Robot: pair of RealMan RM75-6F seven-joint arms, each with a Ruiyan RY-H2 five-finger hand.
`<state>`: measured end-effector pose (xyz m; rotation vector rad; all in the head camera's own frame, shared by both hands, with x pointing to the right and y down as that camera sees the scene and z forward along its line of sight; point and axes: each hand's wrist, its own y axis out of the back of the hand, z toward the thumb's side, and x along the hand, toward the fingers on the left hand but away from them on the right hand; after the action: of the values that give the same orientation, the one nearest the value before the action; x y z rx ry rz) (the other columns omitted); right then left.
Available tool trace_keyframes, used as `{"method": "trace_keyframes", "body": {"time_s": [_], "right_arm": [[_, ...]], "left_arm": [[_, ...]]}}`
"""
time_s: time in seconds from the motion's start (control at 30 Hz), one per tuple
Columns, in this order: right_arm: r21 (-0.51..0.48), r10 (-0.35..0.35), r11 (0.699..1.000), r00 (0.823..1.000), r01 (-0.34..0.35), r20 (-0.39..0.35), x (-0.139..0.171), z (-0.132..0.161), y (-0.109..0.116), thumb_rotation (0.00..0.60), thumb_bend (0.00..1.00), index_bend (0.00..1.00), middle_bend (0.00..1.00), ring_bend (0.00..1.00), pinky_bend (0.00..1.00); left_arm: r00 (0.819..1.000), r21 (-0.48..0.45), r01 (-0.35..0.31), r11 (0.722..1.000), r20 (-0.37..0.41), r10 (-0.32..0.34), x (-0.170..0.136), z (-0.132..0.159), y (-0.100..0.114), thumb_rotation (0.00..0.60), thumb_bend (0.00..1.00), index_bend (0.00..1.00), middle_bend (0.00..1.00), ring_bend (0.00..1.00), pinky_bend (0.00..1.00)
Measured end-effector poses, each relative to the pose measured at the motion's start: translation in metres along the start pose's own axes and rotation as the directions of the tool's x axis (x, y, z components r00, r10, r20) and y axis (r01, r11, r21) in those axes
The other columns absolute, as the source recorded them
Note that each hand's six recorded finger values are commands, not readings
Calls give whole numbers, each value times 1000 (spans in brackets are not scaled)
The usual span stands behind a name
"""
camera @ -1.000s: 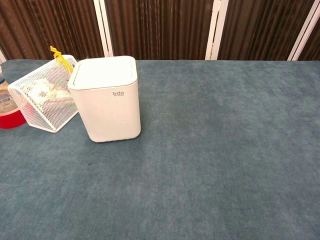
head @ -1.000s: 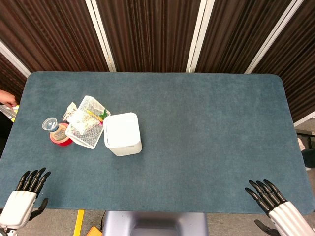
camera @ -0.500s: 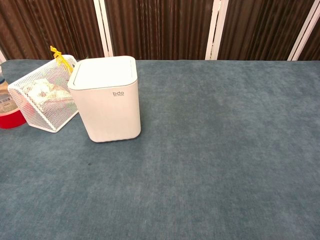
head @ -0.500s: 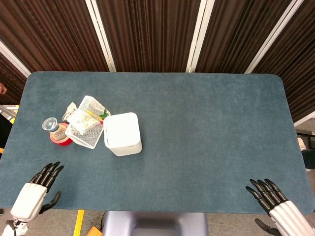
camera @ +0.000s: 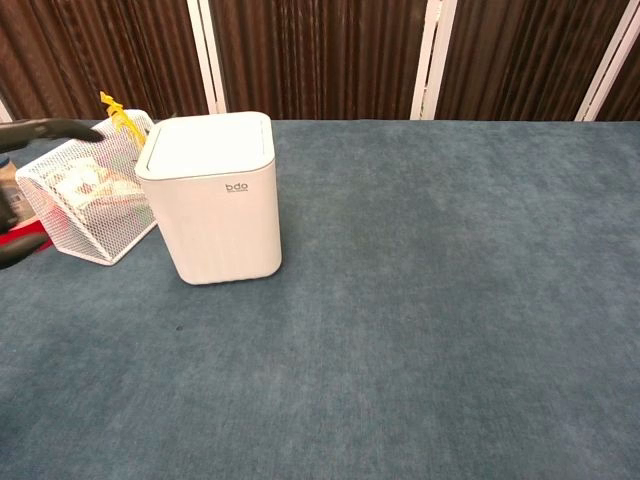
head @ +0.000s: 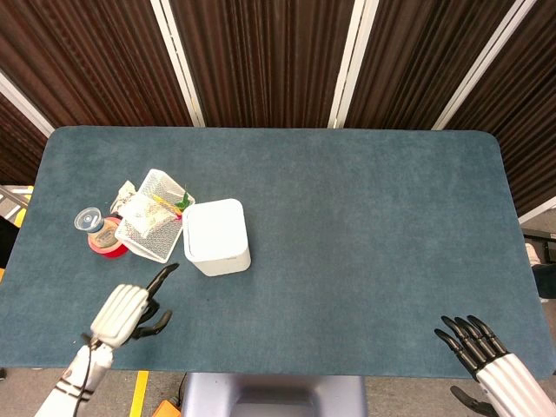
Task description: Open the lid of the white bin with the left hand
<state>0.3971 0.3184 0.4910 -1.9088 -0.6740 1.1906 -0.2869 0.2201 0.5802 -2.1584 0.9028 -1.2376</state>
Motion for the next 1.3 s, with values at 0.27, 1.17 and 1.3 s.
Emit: {"method": "trace_keyframes", "body": {"time_s": [0.27, 1.17, 1.3], "right_arm": [[-16, -9, 1000, 1000, 9, -3, 2, -2, 5, 600, 312, 0, 0, 0, 0], [-39, -35, 999, 999, 35, 3, 7, -7, 14, 600, 311, 0, 0, 0, 0], [-38, -35, 999, 999, 35, 2, 7, -7, 13, 600, 311, 0, 0, 0, 0]], "left_arm": [[995, 10, 93, 996, -46, -93, 51, 30, -7, 600, 444, 0, 1000, 1000, 1000], [976, 52, 197, 979, -104, -191, 92, 63, -21, 600, 445, 0, 1000, 1000, 1000], [969, 60, 223, 973, -118, -215, 90, 58, -25, 600, 444, 0, 1000, 1000, 1000]]}}
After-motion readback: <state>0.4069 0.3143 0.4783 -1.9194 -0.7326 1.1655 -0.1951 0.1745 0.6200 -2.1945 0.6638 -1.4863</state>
